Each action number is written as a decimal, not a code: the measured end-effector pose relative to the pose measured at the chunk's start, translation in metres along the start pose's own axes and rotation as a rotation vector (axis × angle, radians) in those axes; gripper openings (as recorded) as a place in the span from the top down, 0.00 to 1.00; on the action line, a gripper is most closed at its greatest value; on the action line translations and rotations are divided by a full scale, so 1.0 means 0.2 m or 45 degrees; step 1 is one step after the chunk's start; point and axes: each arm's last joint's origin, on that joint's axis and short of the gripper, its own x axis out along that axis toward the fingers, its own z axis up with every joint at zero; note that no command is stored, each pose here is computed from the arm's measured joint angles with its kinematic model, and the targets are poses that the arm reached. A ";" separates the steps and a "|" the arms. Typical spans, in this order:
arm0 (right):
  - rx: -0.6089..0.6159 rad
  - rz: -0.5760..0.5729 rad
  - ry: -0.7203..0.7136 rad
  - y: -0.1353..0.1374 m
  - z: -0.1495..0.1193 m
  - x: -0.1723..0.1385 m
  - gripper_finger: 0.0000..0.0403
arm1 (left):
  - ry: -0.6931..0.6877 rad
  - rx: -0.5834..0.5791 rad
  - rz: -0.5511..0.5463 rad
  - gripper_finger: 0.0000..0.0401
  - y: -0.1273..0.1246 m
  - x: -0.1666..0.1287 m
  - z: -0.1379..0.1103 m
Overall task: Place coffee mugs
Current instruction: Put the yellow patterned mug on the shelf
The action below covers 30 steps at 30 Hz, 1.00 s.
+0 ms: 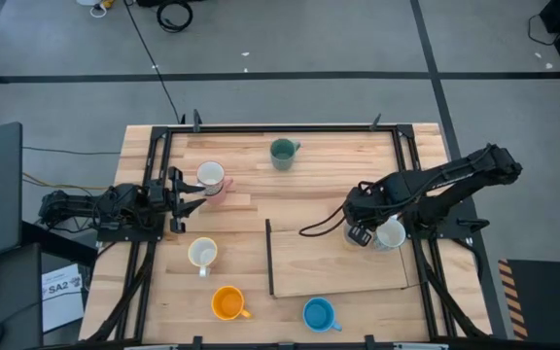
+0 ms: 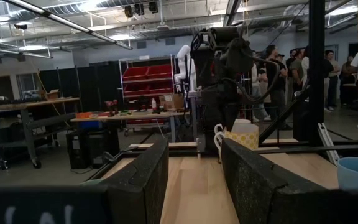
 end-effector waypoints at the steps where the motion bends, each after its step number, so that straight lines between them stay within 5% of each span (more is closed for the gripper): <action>1: 0.000 0.000 0.000 0.00 0.00 0.00 0.95 | 0.000 0.000 0.000 0.61 0.00 0.00 0.00; 30: -0.004 -0.021 -0.003 0.00 0.00 0.00 0.87 | 0.000 0.000 0.000 0.61 0.00 0.00 0.00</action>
